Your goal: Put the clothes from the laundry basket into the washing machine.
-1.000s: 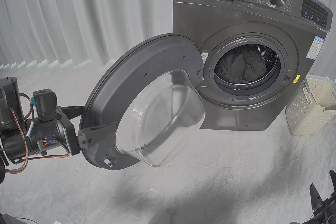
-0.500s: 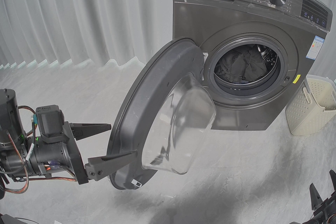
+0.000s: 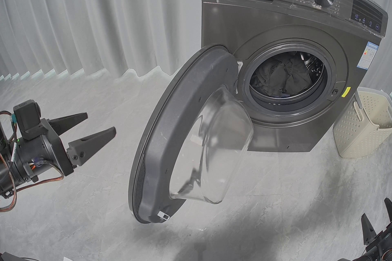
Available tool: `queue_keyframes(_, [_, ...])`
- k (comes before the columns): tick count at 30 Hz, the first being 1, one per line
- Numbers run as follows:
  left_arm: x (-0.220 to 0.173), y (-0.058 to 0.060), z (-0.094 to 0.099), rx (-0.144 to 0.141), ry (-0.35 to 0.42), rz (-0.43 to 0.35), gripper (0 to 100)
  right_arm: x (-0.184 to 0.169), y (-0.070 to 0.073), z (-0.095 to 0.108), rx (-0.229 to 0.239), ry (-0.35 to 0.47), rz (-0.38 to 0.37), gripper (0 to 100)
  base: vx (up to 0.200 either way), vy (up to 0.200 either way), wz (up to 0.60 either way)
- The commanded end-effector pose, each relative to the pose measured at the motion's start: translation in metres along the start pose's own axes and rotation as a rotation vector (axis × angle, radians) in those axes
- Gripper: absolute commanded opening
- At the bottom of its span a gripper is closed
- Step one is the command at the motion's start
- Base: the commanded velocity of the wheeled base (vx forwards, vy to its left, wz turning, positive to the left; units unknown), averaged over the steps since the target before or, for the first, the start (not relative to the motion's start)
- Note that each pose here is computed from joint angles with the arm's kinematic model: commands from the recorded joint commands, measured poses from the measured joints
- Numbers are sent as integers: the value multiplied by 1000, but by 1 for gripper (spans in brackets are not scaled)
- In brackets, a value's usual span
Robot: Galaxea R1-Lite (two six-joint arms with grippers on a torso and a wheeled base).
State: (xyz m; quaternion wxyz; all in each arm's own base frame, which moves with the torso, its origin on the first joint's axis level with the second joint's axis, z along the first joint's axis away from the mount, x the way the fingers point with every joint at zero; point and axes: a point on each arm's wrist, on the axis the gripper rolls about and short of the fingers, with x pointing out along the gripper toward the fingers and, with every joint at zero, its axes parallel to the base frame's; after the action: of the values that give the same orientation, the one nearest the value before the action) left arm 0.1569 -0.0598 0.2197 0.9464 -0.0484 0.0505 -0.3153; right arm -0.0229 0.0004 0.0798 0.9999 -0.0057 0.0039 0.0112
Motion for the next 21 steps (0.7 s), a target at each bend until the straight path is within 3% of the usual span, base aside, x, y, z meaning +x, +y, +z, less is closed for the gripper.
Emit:
queue_keyframes(1, [-4, 14, -11, -10, 30, 88, 100, 0, 0, -4, -1, -2, 1, 100, 0, 0, 0])
queue_keyframes(10, [19, 14, -34, -3, 156, 35, 100, 0, 0, -4, -1, -2, 1, 100, 0, 0, 0])
queue_keyframes(16, [38, -3, -41, 14, 203, -40, 100, 0, 0, -4, -1, -2, 1, 100, 0, 0, 0])
queue_keyframes(21, [57, -10, -42, 24, 211, -62, 100, 0, 0, -4, -1, -2, 1, 100, 0, 0, 0])
